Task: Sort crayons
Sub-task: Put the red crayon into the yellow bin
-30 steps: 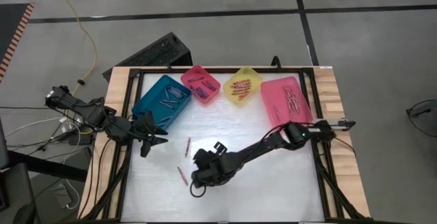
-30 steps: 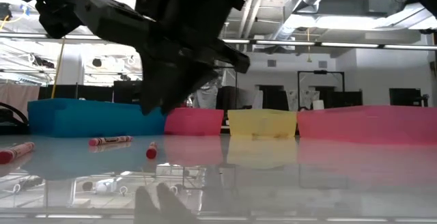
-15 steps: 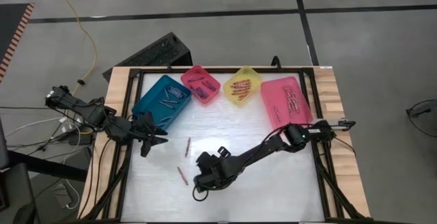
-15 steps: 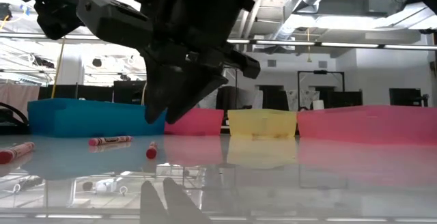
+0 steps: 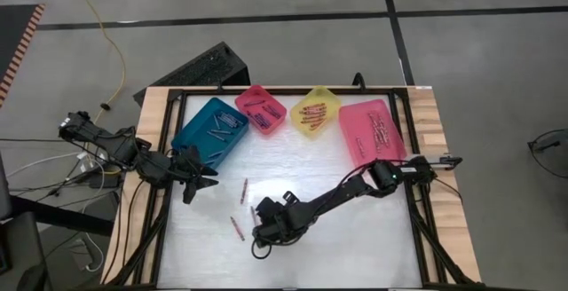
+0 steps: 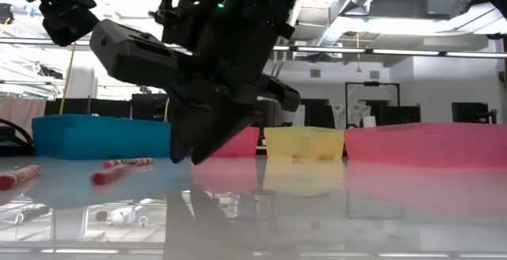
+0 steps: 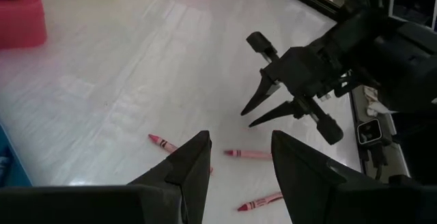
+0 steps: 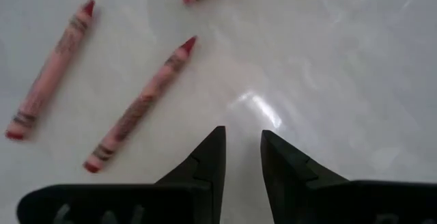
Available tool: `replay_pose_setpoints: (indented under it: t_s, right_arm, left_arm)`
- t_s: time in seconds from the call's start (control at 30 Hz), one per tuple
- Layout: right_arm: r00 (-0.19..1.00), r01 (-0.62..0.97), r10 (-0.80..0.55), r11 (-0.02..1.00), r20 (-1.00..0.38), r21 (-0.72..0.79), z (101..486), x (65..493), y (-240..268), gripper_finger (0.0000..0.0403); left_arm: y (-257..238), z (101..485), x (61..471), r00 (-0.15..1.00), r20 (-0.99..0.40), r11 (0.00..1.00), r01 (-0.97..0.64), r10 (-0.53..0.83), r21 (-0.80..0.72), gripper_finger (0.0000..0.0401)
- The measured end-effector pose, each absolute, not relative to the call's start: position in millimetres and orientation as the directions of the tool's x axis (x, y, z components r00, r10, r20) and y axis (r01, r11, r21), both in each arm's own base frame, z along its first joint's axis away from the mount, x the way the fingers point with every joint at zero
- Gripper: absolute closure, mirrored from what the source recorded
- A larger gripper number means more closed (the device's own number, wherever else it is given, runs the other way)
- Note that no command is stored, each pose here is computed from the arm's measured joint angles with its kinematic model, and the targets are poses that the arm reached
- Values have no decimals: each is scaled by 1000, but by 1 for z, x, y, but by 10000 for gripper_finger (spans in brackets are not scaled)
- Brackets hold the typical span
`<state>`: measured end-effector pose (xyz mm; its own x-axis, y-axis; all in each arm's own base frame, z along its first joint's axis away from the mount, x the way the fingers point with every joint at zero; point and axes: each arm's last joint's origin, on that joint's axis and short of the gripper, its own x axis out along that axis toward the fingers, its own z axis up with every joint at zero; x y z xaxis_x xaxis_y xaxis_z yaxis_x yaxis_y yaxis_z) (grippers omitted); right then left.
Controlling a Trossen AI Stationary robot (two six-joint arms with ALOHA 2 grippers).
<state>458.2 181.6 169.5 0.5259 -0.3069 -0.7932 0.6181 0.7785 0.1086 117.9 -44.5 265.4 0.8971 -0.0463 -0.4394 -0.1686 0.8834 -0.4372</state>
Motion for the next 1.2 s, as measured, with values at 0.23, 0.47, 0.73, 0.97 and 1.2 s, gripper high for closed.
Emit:
replay_pose_setpoints:
  t_s: [0.23, 0.47, 0.73, 0.97, 1.2]
  right_arm:
    - [621, 538, -314, 837, -719, 99, 192, 464, 190, 301]
    - [662, 286, -194, 958, -724, 5, 189, 481, 175, 301]
    - [691, 154, -172, 984, -702, -90, 214, 479, 165, 301]
    - [702, 151, -193, 981, -686, -122, 249, 462, 167, 301]
    - [740, 121, -177, 984, -649, -130, 292, 437, 174, 301]
  left_arm:
    - [-44, 265, 118, 897, -440, 886, -167, -45, -432, 256]
    - [-50, 260, 123, 868, -485, 891, -134, -106, -433, 256]
    - [-87, 230, 142, 698, -675, 929, -41, -237, -368, 256]
    - [-121, 190, 160, 570, -803, 965, -63, -173, -253, 256]
    - [-143, 157, 176, 512, -841, 984, 65, -176, -166, 256]
